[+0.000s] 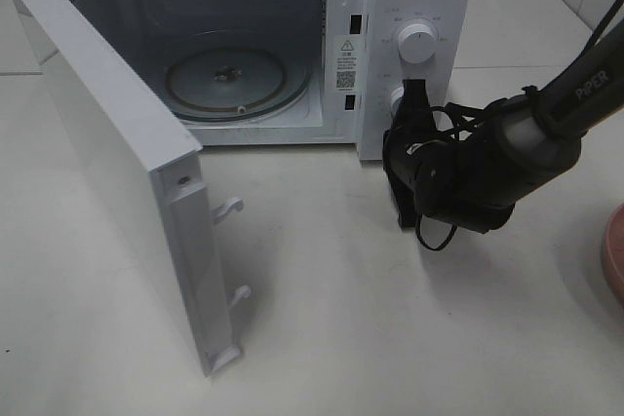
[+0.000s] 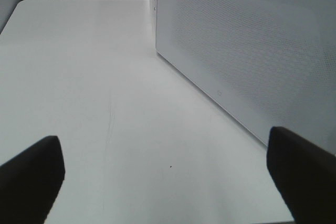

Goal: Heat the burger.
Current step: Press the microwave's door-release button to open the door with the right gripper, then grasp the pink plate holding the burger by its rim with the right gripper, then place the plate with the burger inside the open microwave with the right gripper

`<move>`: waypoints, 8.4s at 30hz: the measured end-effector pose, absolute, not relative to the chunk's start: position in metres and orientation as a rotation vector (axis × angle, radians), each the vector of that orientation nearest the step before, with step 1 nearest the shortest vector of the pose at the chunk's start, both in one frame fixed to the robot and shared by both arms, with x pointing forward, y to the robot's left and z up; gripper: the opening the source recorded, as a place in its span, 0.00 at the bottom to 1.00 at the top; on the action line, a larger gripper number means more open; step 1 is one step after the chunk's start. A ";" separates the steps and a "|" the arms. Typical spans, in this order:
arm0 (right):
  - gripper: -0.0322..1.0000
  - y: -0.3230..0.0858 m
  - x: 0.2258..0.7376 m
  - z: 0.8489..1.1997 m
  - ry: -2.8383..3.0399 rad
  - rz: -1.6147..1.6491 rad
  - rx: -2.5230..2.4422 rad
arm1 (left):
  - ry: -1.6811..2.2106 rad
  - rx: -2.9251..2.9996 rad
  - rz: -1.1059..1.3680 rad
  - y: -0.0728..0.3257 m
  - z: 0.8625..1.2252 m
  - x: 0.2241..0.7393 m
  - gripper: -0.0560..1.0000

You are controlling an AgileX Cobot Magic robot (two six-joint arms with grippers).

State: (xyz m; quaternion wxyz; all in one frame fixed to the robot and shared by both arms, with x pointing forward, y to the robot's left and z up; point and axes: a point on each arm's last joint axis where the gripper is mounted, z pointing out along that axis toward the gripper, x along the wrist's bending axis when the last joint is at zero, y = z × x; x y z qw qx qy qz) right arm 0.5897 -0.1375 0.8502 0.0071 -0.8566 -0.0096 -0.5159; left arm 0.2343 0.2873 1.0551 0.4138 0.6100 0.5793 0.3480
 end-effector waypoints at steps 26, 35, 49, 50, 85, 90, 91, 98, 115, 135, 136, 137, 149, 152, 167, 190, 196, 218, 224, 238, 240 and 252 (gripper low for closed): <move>0.04 -0.143 0.555 0.884 -0.275 -1.480 -2.685 | 1.456 1.533 0.875 0.287 1.055 0.234 0.99; 0.04 -0.147 0.531 0.904 -0.668 -1.362 -2.727 | 1.456 1.533 0.875 0.287 1.055 0.234 0.99; 0.07 -0.147 0.488 0.938 -1.893 -0.947 -2.383 | 1.456 1.533 0.875 0.287 1.055 0.234 0.99; 0.07 -0.147 0.488 0.938 -1.893 -0.947 -2.383 | 1.456 1.533 0.875 0.287 1.055 0.234 0.99; 0.98 -0.261 0.457 0.991 -2.590 -0.214 -2.239 | 1.456 1.533 0.875 0.287 1.055 0.234 0.99; 0.97 -0.282 0.460 0.991 -2.514 -0.185 -2.336 | 1.456 1.533 0.875 0.287 1.055 0.234 0.99; 0.96 -0.286 0.460 0.991 -2.506 -0.178 -2.347 | 1.456 1.533 0.875 0.287 1.055 0.234 0.99; 0.94 -0.303 0.461 0.991 -2.469 -0.153 -2.399 | 1.456 1.533 0.875 0.287 1.055 0.234 0.99; 0.91 -0.307 0.483 0.945 -2.422 -0.016 -2.322 | 1.456 1.533 0.875 0.287 1.055 0.234 0.99; 0.89 -0.309 0.508 0.901 -2.447 0.111 -2.238 | 1.456 1.533 0.875 0.287 1.055 0.234 0.99; 0.89 -0.309 0.508 0.896 -2.441 0.131 -2.227 | 1.456 1.533 0.875 0.287 1.055 0.234 0.99; 0.89 -0.309 0.508 0.896 -2.441 0.131 -2.227 | 1.456 1.533 0.875 0.287 1.055 0.234 0.99; 0.77 -0.309 0.509 0.888 -2.404 0.168 -2.231 | 1.456 1.533 0.875 0.287 1.055 0.234 0.99; 0.56 -0.310 0.508 0.887 -2.377 0.188 -2.253 | 1.456 1.533 0.875 0.287 1.055 0.234 0.99; 0.19 -0.311 0.505 0.888 -2.321 0.237 -2.297 | 1.456 1.533 0.875 0.287 1.055 0.234 0.99; 0.08 -0.289 0.499 0.903 -2.444 0.470 -2.323 | 1.456 1.533 0.875 0.287 1.055 0.234 0.99; 0.09 -0.280 0.496 0.916 -2.507 0.445 -2.322 | 1.456 1.533 0.875 0.287 1.055 0.234 0.99; 0.09 -0.256 0.470 0.941 -2.681 0.551 -2.190 | 1.456 1.533 0.875 0.287 1.055 0.234 0.99; 0.09 -0.241 0.460 0.948 -2.790 0.550 -2.100 | 1.456 1.533 0.875 0.287 1.055 0.234 0.99; 0.09 -0.205 0.436 0.961 -3.031 0.589 -1.849 | 1.456 1.533 0.875 0.287 1.055 0.234 0.99; 0.09 -0.201 0.433 0.961 -3.054 0.605 -1.814 | 1.456 1.533 0.875 0.287 1.055 0.234 0.99; 0.09 -0.175 0.412 0.963 -3.204 0.637 -1.591 | 1.456 1.533 0.875 0.287 1.055 0.234 0.99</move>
